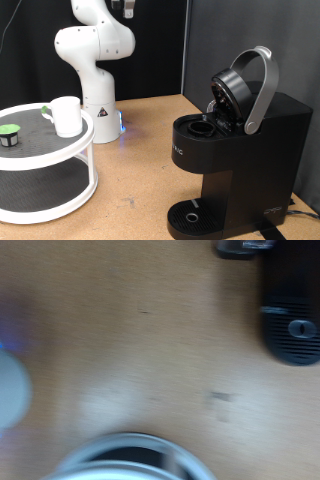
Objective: Make a cup of coffee with the keurig machine
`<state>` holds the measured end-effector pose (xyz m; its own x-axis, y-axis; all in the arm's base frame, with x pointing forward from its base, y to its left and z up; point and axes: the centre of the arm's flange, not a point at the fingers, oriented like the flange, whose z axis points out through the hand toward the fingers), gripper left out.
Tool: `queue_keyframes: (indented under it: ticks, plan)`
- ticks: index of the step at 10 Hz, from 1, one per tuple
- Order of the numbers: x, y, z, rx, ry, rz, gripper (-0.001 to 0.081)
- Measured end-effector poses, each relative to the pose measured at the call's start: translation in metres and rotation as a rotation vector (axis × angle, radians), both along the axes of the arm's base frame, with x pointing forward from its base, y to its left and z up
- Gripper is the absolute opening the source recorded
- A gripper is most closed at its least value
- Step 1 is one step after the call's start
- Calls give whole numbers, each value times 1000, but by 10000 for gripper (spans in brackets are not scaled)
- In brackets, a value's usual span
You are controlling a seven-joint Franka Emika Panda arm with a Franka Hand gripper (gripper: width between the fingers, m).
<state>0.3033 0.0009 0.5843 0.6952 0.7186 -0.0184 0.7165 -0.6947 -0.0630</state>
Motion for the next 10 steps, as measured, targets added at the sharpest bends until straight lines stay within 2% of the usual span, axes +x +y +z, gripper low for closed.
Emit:
queue_keyframes:
  ticks: [1,4,6,8,10]
  plan:
    - [-4,0,-5,7,63,0,805]
    - [1,-8,-1,21,-8,14,805]
    - [-5,-37,4,42,-33,-3,805]
    - [-15,-69,8,27,-53,5,805]
    - [-18,-75,9,28,-60,15,805]
